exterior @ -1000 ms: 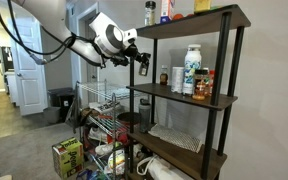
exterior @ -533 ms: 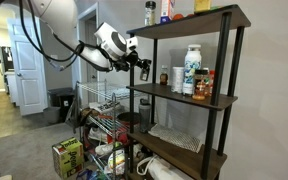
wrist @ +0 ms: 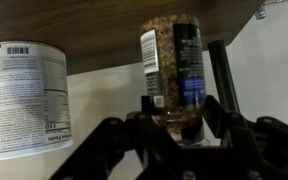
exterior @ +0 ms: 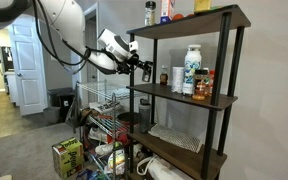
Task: Move one glass jar to the second shelf from the top.
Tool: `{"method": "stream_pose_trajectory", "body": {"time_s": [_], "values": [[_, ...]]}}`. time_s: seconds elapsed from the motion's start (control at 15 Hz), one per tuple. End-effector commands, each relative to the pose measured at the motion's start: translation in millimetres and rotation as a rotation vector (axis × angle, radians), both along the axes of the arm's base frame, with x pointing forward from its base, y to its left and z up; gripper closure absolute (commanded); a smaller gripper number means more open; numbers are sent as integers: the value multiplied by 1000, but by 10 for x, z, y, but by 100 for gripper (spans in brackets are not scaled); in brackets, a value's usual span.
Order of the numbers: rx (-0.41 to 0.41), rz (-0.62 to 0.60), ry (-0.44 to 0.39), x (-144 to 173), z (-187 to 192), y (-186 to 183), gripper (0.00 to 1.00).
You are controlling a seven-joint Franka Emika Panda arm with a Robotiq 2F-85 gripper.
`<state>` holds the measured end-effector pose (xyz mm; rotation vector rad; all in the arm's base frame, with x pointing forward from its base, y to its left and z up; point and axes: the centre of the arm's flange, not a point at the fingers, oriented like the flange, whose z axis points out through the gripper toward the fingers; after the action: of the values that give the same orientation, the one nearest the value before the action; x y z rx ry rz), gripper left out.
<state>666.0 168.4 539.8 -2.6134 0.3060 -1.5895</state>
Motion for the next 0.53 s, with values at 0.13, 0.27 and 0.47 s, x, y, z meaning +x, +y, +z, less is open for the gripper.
{"method": "stream_pose_trajectory", "body": {"time_s": [0.13,0.27,0.47], "values": [[5,-68,-83,125,-60,90,70],[10,-79,-101,157,-81,73,70],[10,-87,-116,177,-121,45,70]]}}
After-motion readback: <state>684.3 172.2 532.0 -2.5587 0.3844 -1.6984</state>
